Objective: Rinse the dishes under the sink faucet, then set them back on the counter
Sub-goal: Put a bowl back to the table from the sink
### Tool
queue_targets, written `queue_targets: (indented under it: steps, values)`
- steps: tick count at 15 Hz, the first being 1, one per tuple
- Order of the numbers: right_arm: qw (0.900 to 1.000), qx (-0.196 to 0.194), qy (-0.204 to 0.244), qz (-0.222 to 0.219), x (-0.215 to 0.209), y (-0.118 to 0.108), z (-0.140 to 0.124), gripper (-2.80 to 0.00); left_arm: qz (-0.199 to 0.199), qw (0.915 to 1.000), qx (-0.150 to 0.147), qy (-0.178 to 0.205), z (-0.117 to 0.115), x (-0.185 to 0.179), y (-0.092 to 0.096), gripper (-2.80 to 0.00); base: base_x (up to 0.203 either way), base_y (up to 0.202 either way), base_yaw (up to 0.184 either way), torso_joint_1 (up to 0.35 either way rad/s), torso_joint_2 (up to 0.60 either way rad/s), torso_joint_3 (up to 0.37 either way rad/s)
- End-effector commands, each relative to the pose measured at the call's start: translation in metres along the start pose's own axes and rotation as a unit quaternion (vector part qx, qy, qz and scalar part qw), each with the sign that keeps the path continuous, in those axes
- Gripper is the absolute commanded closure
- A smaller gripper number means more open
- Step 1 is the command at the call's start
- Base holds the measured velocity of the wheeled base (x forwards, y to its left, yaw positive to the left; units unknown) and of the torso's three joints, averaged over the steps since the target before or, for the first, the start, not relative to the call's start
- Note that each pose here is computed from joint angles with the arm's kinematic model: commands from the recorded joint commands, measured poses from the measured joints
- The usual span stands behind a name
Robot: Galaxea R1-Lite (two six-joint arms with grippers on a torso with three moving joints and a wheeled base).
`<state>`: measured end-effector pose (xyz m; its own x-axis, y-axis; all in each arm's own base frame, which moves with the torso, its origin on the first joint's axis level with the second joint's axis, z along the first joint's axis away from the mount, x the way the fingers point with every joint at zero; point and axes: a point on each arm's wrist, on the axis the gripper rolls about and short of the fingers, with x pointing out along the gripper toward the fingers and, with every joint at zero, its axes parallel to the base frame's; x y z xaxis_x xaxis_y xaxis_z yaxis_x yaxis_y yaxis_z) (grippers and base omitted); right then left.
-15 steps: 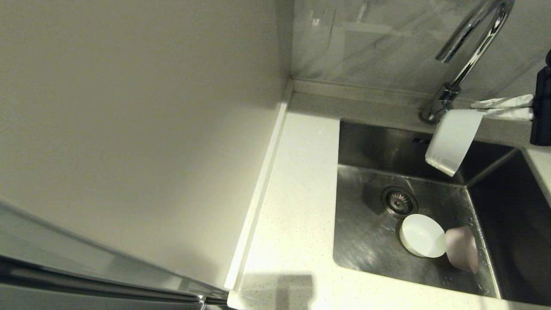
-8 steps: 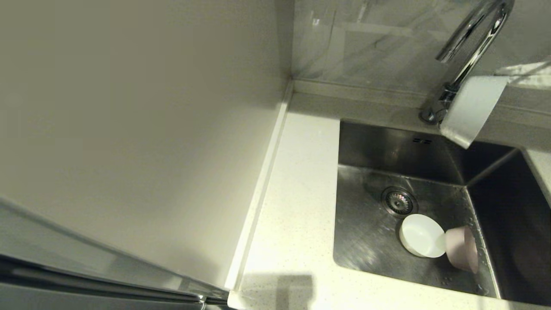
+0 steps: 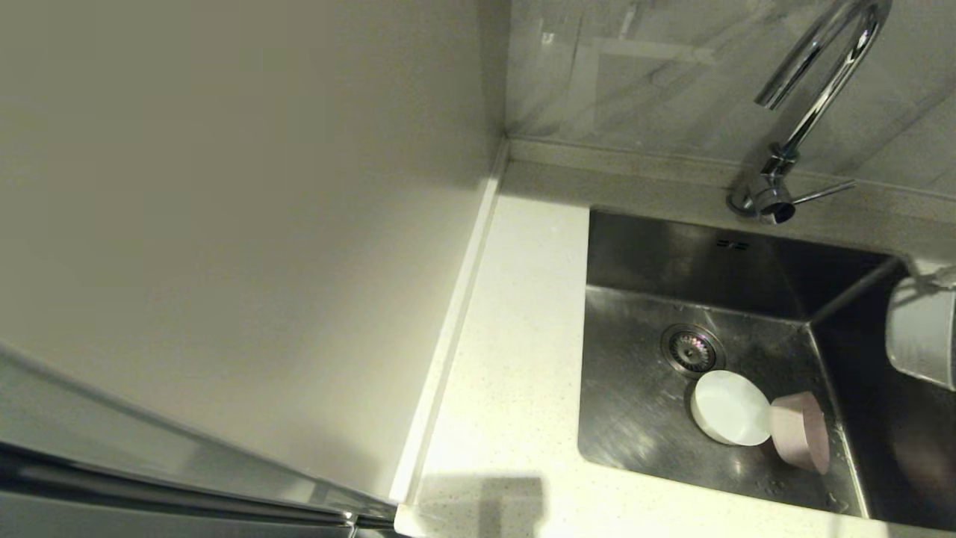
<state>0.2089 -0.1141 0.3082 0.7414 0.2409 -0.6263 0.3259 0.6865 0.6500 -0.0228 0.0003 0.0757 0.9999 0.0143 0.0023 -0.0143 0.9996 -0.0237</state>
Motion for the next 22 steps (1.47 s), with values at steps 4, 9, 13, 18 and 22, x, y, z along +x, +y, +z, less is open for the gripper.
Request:
queue_targets:
  steps: [4,9,13,18,22]
  values:
    - [0.932,-0.259,-0.104,-0.231,0.003,-0.005,0.032,0.0,0.0,1.0,0.0,-0.002,0.0,0.0,0.0,0.0,0.0,0.0,0.0,0.0,0.0,0.0]
    - [0.871,-0.37,-0.155,-0.282,0.02,-0.012,0.06,0.0,0.0,1.0,0.0,-0.003,0.0,0.0,0.0,0.0,0.0,0.0,0.0,0.0,0.0,0.0]
    - [0.853,-0.376,-0.125,-0.34,0.046,-0.031,0.074,0.0,0.0,1.0,0.0,-0.002,0.0,0.0,0.0,0.0,0.0,0.0,0.0,0.0,0.0,0.0]
    - [0.848,-0.368,-0.11,-0.365,0.067,-0.046,0.083,0.0,0.0,1.0,0.0,-0.002,0.0,0.0,0.0,0.0,0.0,0.0,0.0,0.0,0.0,0.0]
    - [0.832,-0.374,-0.118,-0.393,0.087,-0.058,0.096,0.0,0.0,1.0,0.0,-0.002,0.0,0.0,0.0,0.0,0.0,0.0,0.0,0.0,0.0,0.0]
